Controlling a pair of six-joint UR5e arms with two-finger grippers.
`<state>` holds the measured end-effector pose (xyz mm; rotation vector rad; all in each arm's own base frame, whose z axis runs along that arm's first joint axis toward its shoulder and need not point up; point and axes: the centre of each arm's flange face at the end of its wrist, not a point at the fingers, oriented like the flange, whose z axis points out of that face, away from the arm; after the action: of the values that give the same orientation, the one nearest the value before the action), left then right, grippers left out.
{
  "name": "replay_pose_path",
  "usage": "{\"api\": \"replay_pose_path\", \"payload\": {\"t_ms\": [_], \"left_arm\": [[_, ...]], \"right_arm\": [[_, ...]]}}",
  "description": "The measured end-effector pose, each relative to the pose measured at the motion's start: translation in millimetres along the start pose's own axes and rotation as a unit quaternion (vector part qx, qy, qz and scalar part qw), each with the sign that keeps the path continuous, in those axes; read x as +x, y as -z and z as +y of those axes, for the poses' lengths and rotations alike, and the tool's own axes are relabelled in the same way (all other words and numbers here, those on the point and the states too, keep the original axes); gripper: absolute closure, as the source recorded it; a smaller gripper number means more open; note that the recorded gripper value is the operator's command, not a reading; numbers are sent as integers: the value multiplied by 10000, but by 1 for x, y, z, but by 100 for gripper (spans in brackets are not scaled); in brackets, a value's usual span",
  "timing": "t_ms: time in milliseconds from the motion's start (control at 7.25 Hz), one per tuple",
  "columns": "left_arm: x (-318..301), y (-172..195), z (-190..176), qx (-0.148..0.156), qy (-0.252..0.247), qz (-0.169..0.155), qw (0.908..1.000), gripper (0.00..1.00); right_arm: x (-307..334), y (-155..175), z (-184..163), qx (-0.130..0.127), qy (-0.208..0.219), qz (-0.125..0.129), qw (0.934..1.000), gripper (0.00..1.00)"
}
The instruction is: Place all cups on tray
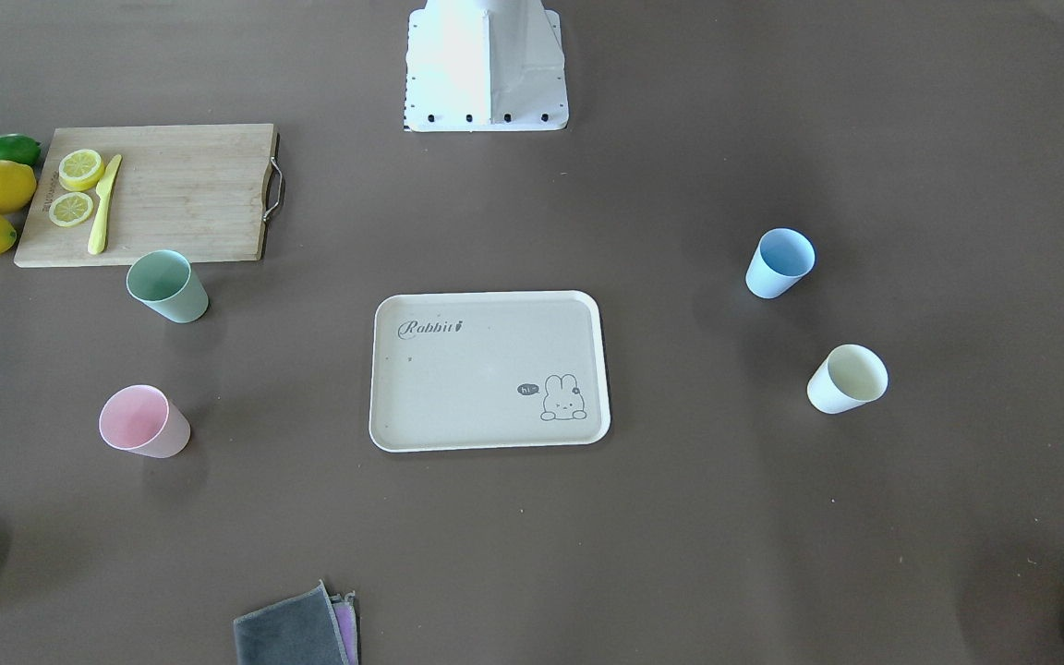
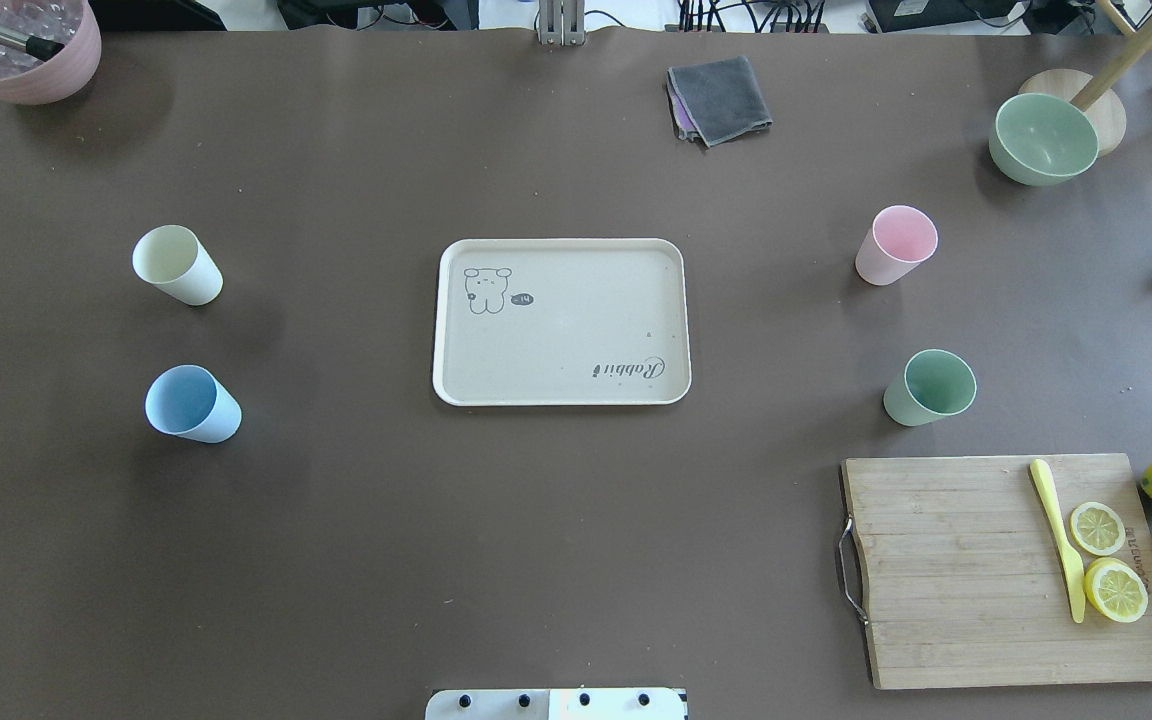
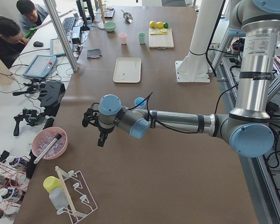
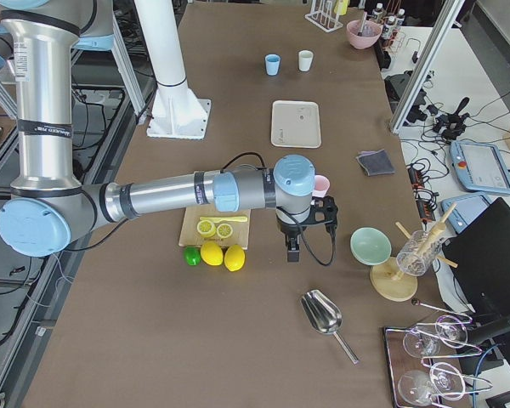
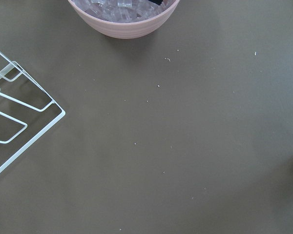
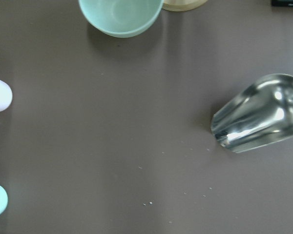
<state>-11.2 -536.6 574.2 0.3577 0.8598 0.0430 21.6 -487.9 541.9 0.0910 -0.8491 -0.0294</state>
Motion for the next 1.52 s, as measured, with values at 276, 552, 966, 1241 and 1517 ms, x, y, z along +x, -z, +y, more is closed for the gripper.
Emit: {"api": "replay_pose_path", "payload": {"t_ms": [276,552,966,1241,1517], "left_arm": [[-3,-2,2,52,34,1,10000,2],[-10,-5,12,50,252,4,9997,2],[-16,-7,26,124,284,38,9995,2],[-14,-6,26,150,302,48,9994,2],[-9,-2,21,199,497,73,9985,2]], "right_arm": [[-99,-27,-21,-31,214,-135,9997,0],[-173,-55,-9,147,102,-302,9994,0],[-200,-105,28,14,133,-259,9996,0],[-213,-127,43,-28,-10,-230,9997,0],[-224,-150,54,-64,-113,-78,9999,0]]}}
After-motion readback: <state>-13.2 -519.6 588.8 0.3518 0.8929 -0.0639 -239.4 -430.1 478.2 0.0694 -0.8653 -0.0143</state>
